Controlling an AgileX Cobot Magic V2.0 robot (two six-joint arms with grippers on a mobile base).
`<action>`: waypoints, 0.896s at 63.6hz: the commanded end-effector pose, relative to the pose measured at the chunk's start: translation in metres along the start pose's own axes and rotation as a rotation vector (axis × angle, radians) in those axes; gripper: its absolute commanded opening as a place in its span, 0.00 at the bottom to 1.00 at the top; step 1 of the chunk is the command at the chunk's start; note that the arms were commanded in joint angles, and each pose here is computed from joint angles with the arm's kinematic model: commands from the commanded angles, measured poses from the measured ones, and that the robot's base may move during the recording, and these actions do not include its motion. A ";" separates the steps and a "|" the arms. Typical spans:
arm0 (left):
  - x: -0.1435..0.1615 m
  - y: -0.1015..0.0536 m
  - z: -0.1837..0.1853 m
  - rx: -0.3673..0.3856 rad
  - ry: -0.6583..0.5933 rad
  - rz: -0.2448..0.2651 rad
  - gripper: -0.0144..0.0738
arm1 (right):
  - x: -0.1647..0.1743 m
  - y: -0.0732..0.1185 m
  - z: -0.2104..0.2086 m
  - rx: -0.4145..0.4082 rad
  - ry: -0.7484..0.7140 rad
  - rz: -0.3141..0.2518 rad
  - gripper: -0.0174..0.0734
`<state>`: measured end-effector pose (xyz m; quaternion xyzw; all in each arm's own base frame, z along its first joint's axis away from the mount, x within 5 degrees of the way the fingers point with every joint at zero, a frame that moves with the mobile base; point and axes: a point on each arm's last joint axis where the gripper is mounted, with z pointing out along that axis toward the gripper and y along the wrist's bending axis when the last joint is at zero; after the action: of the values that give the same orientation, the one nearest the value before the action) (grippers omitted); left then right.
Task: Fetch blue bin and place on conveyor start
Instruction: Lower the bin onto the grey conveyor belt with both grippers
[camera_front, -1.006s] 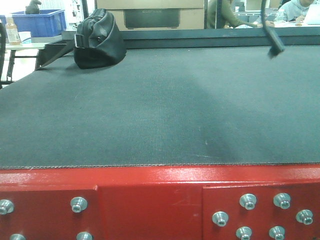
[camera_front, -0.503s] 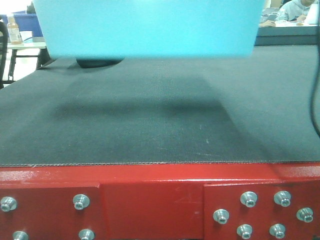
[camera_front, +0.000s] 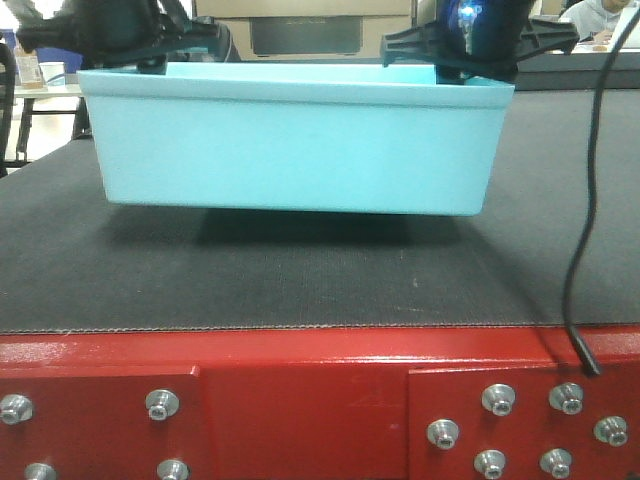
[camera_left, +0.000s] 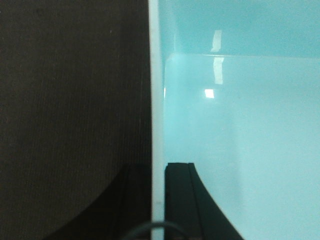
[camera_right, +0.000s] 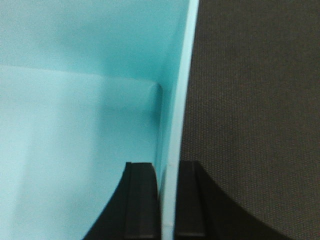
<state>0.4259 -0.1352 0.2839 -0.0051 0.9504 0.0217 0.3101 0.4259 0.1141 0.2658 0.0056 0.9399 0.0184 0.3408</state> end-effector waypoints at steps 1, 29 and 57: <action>-0.003 -0.025 -0.008 0.137 -0.061 -0.044 0.05 | -0.013 0.023 -0.010 -0.130 -0.136 0.029 0.12; -0.004 -0.019 -0.010 0.075 -0.037 -0.056 0.68 | -0.017 0.007 -0.011 -0.120 -0.137 0.096 0.59; -0.016 -0.010 -0.029 0.024 -0.076 -0.053 0.68 | -0.023 -0.006 -0.032 -0.062 -0.142 0.062 0.59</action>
<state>0.4269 -0.1462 0.3032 -0.0235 0.9423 0.0063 0.3339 0.4266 0.1102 0.2852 0.0300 0.9222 0.0601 0.3807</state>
